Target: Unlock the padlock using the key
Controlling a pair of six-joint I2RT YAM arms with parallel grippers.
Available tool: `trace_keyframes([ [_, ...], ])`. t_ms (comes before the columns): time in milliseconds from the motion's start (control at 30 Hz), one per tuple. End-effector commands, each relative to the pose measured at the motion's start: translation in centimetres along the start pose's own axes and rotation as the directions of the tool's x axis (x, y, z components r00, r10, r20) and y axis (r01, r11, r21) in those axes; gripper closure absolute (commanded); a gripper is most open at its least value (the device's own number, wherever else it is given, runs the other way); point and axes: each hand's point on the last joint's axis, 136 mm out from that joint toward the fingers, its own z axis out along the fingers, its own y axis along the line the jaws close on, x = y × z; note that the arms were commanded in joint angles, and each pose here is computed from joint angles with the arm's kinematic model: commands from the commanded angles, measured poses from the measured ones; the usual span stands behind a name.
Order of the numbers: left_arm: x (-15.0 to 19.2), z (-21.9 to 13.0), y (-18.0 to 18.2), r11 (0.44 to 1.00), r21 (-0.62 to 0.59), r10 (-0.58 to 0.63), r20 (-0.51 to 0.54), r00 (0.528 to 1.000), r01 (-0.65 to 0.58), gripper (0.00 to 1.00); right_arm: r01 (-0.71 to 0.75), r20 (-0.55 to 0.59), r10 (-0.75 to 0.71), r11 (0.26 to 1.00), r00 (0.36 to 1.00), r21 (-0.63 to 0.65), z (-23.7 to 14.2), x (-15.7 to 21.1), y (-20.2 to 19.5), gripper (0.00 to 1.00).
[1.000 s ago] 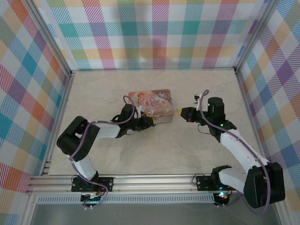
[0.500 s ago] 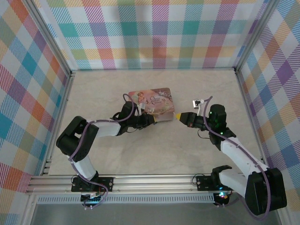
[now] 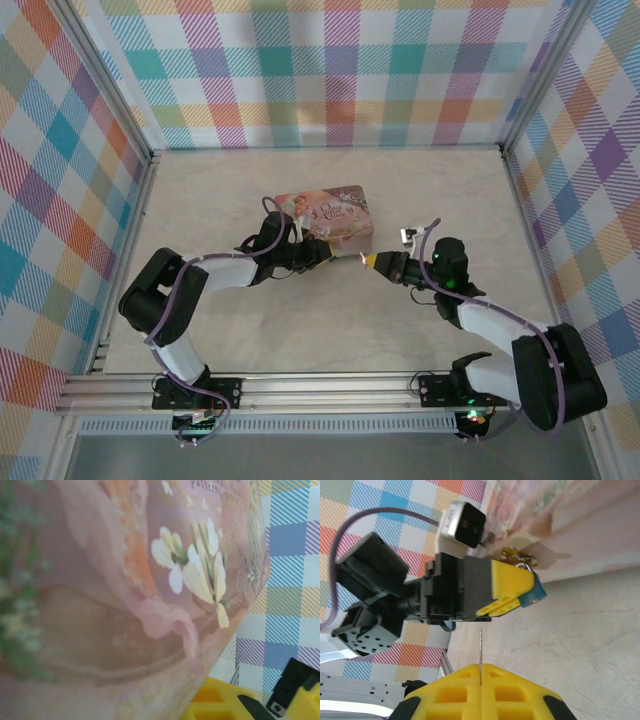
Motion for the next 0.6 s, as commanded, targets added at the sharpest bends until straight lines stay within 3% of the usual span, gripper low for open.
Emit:
trace_keyframes([
  [0,-0.4,-0.9,-4.1,0.993,0.115,0.028,-0.010,1.000,-0.026,0.84,0.023,0.049,-0.020,0.998,0.999,-0.059,0.9,-0.7,1.1,1.00],
  [567,0.0,-1.2,-4.9,0.984,0.175,0.048,-0.015,0.999,-0.044,0.84,-0.135,-0.049,0.130,0.982,0.990,-0.135,4.4,1.2,-2.3,1.00],
])
